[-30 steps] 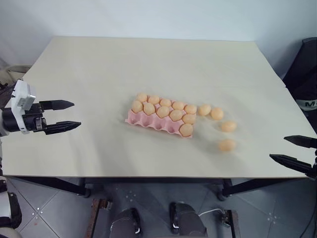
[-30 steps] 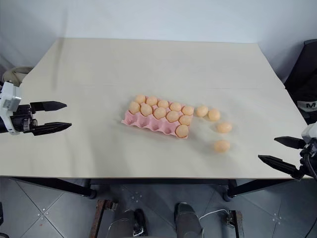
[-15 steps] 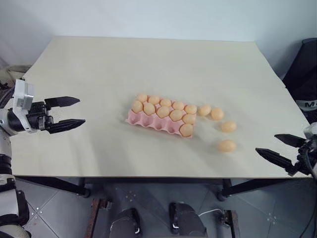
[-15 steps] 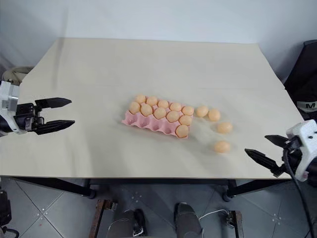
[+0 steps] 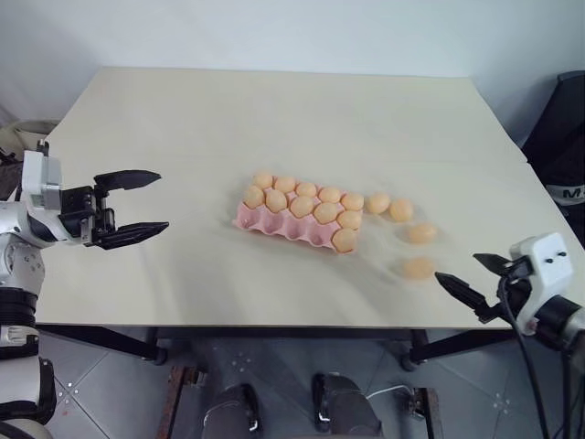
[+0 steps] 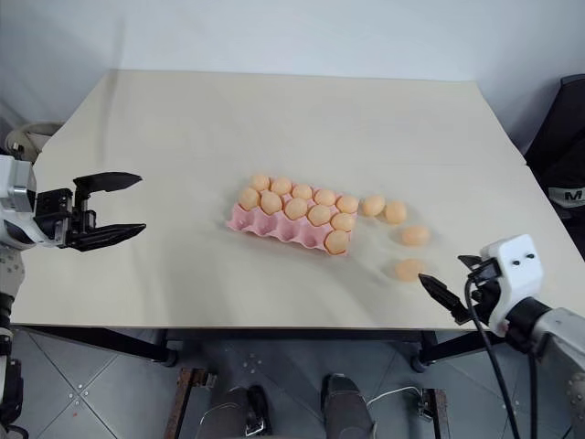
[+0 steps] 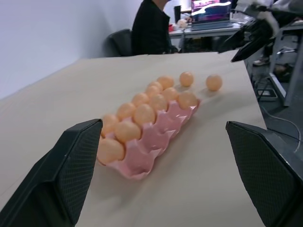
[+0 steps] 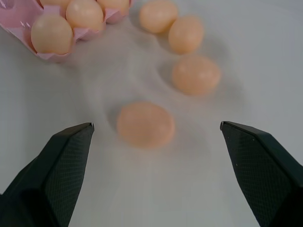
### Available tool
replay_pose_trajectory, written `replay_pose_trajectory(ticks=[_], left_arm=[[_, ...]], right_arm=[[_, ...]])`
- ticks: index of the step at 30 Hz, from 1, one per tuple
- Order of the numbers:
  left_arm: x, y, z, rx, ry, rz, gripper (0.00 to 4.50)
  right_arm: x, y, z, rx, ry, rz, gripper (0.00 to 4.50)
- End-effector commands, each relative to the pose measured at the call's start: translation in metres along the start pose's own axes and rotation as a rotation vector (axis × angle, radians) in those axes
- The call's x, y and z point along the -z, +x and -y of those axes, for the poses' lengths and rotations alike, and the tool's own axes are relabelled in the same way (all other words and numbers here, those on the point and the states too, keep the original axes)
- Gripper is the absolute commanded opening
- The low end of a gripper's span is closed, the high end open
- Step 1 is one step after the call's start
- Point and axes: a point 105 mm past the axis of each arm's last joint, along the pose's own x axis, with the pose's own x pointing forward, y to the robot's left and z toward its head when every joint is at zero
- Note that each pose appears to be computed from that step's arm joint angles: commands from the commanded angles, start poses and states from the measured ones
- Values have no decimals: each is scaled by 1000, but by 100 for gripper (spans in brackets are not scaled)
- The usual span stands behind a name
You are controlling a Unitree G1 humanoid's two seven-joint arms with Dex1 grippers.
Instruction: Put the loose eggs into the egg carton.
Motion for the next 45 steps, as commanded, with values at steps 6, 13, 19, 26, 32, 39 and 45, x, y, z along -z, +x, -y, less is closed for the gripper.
replay_pose_trajectory(ticks=[6, 13, 19, 26, 32, 39, 45], left_arm=[[-5, 3, 15, 135, 34, 28, 444], [-3, 7, 14, 139, 34, 43, 444], [-3, 9, 16, 146, 34, 51, 444], [-4, 8, 16, 142, 42, 51, 444], [-4, 8, 15, 136, 51, 51, 450], [-5, 8, 14, 130, 57, 52, 450], [-5, 8, 14, 128, 56, 57, 450]], right_arm=[[-2, 23, -11, 121, -42, 120, 450], [12, 46, -2, 156, -28, 115, 450], [20, 59, 2, 156, -2, 90, 450], [28, 66, 0, 133, 16, 56, 450], [28, 66, 0, 124, 29, 54, 323], [9, 60, 0, 105, -1, 105, 240], [-41, 58, -14, 8, -49, 192, 240]])
